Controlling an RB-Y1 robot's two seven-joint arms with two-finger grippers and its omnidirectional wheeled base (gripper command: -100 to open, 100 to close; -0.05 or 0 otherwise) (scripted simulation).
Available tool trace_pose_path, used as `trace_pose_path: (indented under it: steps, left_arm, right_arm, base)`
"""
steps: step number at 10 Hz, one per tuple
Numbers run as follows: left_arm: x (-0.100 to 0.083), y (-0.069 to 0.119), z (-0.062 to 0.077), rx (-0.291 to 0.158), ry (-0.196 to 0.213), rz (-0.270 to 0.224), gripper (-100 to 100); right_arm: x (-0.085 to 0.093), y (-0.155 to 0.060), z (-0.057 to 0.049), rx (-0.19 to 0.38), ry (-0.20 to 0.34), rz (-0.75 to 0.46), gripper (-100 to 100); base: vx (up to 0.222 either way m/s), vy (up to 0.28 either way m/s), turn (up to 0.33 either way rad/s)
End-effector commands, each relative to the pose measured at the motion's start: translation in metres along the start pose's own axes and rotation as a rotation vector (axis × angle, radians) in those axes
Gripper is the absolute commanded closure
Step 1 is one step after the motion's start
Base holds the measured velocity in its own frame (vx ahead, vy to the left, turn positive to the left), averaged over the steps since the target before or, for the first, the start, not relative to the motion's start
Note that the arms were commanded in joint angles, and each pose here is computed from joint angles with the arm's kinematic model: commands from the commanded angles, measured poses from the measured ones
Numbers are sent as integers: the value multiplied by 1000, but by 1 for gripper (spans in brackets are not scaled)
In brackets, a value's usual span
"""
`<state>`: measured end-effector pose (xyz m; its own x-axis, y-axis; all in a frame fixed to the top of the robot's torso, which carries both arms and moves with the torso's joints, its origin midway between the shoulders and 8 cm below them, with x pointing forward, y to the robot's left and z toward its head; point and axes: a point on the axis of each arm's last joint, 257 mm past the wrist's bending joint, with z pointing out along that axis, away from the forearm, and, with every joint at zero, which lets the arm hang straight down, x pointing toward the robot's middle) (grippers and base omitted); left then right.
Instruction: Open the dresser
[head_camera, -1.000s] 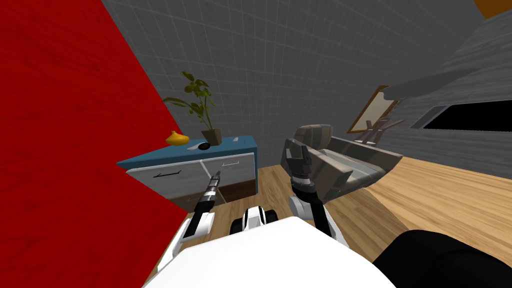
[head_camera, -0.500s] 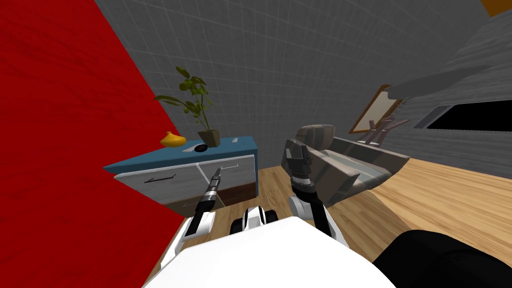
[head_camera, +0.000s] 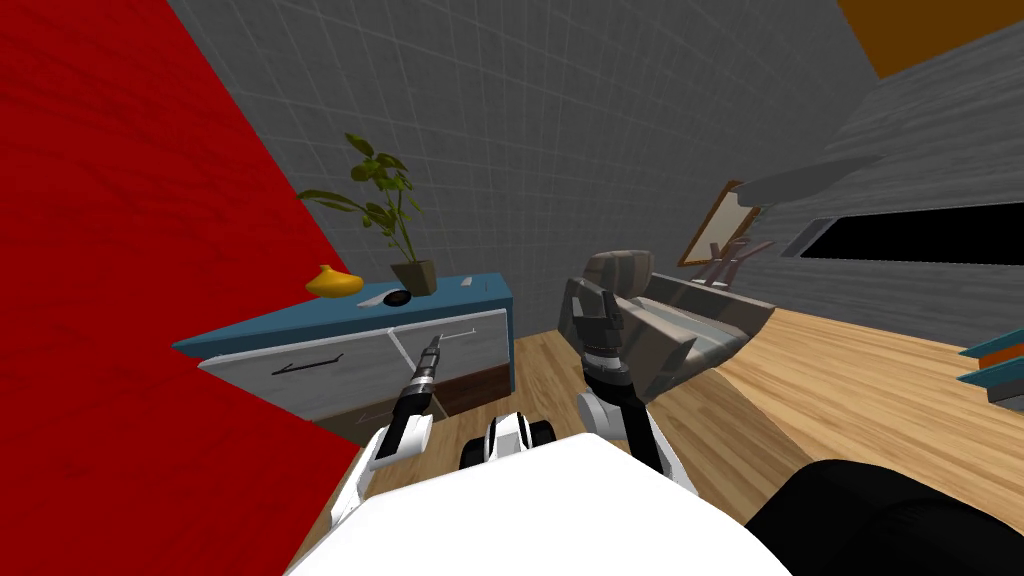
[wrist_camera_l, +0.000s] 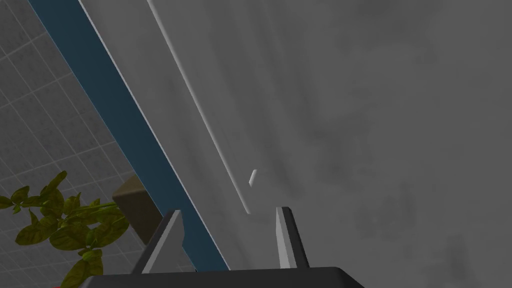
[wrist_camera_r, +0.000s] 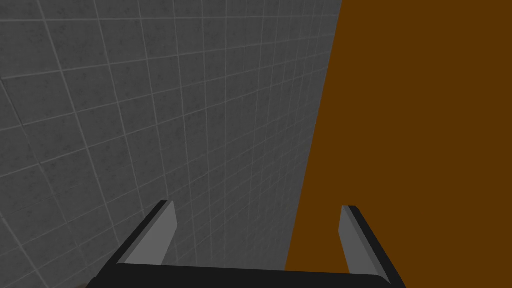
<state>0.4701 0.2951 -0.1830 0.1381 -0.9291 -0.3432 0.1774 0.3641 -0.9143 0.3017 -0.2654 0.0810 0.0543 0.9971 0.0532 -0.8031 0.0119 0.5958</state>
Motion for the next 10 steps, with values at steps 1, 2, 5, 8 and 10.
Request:
trace_pose_path:
  steps: [1,2,5,8,10]
  left_arm:
    - [11,0,-15,16,42,-11,100]
    - [8,1,-10,11,32,-7,100]
    - [7,-1,-7,3,36,-14,-100]
    - [6,12,12,4,39,-10,-100]
    - [-5,12,26,27,27,-1,-100]
  right_arm:
    - [0,0,0,0,0,0,0]
    - [0,0,0,0,0,0,0]
    - [0,0,0,0,0,0,0]
    - [0,0,0,0,0,0,0]
    - [0,0,0,0,0,0,0]
  base:
    - [22,-60,177]
    - [9,-29,23]
    - [46,-79,-15]
    - [-81,-6,-91]
    - [-49,16,-89]
